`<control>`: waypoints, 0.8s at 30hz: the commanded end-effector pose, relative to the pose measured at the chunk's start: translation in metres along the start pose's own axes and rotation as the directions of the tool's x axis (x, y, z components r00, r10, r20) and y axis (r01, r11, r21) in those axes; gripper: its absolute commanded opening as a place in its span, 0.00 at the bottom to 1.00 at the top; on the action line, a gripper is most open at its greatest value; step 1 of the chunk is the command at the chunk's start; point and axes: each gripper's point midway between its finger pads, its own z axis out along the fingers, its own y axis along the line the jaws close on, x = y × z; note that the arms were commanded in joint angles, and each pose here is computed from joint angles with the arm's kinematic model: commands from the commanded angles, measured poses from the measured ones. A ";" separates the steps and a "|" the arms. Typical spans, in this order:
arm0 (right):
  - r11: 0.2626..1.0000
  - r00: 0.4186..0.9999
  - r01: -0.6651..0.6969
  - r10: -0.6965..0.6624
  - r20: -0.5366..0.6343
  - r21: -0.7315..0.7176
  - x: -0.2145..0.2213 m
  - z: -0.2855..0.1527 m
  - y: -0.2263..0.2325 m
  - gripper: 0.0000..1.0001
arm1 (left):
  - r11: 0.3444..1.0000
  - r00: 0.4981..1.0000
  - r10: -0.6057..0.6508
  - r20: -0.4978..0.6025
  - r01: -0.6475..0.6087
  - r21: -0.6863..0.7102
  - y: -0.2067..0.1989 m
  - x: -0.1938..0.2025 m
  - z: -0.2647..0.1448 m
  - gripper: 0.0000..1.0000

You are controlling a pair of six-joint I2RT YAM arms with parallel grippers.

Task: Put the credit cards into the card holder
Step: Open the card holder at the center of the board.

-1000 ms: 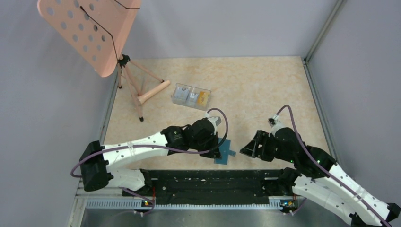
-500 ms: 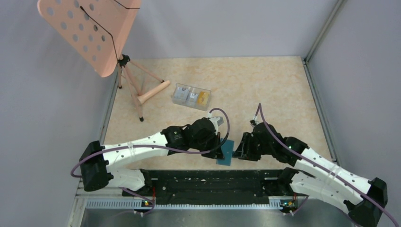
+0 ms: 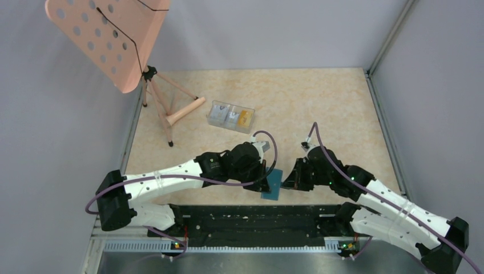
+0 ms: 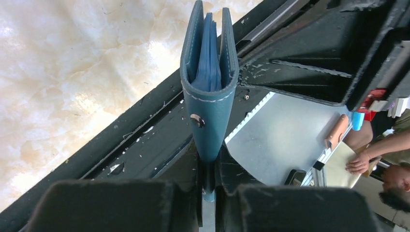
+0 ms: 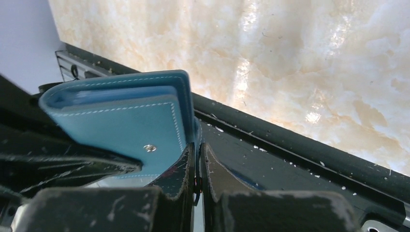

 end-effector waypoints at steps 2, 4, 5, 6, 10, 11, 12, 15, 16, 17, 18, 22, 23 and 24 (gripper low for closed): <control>0.984 0.993 0.091 -0.079 0.083 -0.155 -0.021 -0.025 0.044 0.00 | 0.997 0.996 0.052 0.069 -0.055 0.044 -0.012 -0.012 -0.010 0.41; 0.972 0.986 0.146 -0.128 0.107 -0.185 -0.026 -0.034 0.054 0.00 | 0.998 0.992 0.069 0.108 -0.070 0.002 -0.005 -0.018 -0.017 0.67; 0.966 0.982 0.168 -0.147 0.119 -0.195 -0.030 -0.039 0.060 0.00 | 0.996 0.988 0.083 0.133 -0.079 -0.031 0.000 -0.022 -0.022 0.74; 0.959 0.976 0.197 -0.172 0.134 -0.205 -0.033 -0.045 0.067 0.00 | 0.994 0.981 0.097 0.166 -0.088 -0.063 0.004 -0.028 -0.030 0.81; 0.904 0.938 0.334 -0.293 0.184 -0.266 -0.044 -0.069 0.098 0.00 | 0.977 0.924 0.174 0.340 -0.118 -0.180 0.021 -0.056 -0.065 0.95; 0.886 0.927 0.368 -0.325 0.188 -0.282 -0.045 -0.074 0.105 0.00 | 0.971 0.905 0.209 0.371 -0.146 -0.190 0.021 -0.061 -0.074 0.97; 0.868 0.915 0.399 -0.356 0.188 -0.296 -0.045 -0.077 0.110 0.00 | 0.964 0.886 0.242 0.397 -0.173 -0.200 0.022 -0.065 -0.082 0.98; 0.823 0.882 0.471 -0.443 0.160 -0.318 -0.041 -0.083 0.119 0.00 | 0.937 0.825 0.345 0.448 -0.275 -0.215 0.019 -0.075 -0.104 0.99; 0.808 0.873 0.486 -0.465 0.146 -0.333 -0.039 -0.085 0.123 0.00 | 0.920 0.797 0.392 0.460 -0.328 -0.215 0.017 -0.077 -0.111 0.99; 0.793 0.865 0.498 -0.485 0.130 -0.351 -0.036 -0.086 0.126 0.00 | 0.913 0.788 0.407 0.461 -0.355 -0.200 0.015 -0.077 -0.112 0.99; 0.780 0.858 0.505 -0.500 0.116 -0.370 -0.033 -0.087 0.129 0.00 | 0.897 0.769 0.440 0.463 -0.401 -0.187 0.012 -0.078 -0.114 0.99; 0.713 0.832 0.514 -0.550 0.074 -0.476 -0.019 -0.096 0.144 0.00 | 0.835 0.747 0.523 0.411 -0.547 -0.069 0.005 -0.068 -0.110 0.99; 0.697 0.826 0.514 -0.560 0.068 -0.500 -0.017 -0.099 0.148 0.00 | 0.813 0.731 0.547 0.409 -0.580 -0.051 0.004 -0.068 -0.110 0.99; 0.684 0.822 0.509 -0.567 0.059 -0.522 -0.014 -0.101 0.151 0.00 | 0.782 0.707 0.574 0.413 -0.622 -0.021 0.000 -0.065 -0.109 0.99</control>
